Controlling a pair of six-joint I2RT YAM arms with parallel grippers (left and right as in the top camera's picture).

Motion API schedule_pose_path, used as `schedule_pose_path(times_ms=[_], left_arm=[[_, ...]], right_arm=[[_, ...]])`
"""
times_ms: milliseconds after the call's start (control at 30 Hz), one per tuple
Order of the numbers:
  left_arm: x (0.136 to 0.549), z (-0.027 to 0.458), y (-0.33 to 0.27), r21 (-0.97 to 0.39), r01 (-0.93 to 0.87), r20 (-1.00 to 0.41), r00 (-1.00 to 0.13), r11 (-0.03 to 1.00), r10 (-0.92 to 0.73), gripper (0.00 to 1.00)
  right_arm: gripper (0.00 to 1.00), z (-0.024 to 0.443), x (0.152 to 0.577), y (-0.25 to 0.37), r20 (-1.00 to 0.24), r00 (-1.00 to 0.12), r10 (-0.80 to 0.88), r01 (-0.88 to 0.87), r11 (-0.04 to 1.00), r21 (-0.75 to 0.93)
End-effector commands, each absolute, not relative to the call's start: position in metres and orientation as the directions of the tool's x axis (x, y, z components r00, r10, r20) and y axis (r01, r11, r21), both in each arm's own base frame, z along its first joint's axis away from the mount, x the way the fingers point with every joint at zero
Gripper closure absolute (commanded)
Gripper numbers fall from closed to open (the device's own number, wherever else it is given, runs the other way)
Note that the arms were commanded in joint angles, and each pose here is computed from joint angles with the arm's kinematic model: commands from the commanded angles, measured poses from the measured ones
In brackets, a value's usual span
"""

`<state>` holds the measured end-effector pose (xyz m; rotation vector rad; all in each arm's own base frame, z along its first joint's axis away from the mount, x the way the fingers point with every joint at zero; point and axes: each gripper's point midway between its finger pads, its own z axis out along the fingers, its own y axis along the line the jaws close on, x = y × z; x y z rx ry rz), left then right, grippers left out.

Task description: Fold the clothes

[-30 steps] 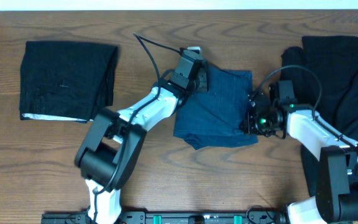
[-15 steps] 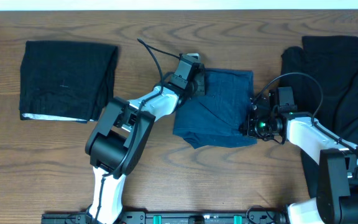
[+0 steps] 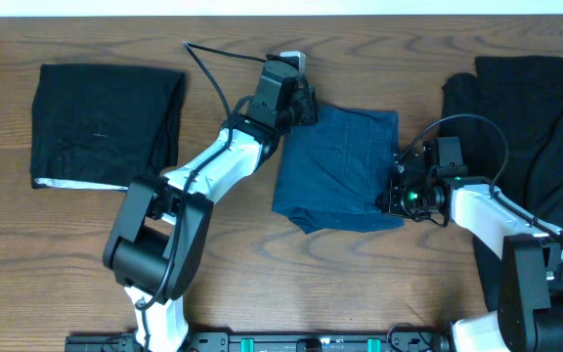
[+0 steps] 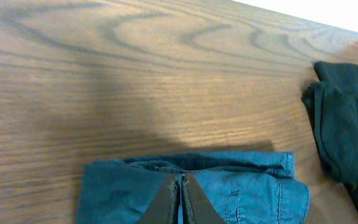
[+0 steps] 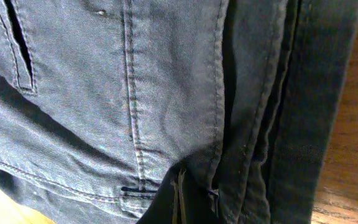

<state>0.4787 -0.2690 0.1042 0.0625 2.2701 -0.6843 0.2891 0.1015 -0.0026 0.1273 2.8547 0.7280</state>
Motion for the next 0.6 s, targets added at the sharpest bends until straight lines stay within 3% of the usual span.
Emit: schedule_pose_path(times_ms=[0,433,567], left_arm=[[0.475,0.085,-0.282,-0.487,0.267,-0.65,-0.747,0.831,-0.141,0.94],[0.469,0.016,-0.312,-0.572,0.254,-0.569,-0.808,0.78,-0.155,0.94],[0.467,0.017,-0.316,-0.596,0.257,-0.554,-0.817,0.761,-0.158,0.93]], right_arm=[[0.99,-0.026,0.267,0.088,-0.094,-0.985,0.147,0.098,0.912,0.399],[0.99,-0.026,0.269,0.088,-0.101,-0.984,0.147,0.095,0.912,0.4],[0.99,-0.026,0.27,0.089,-0.104,-0.984,0.147,0.094,0.911,0.401]])
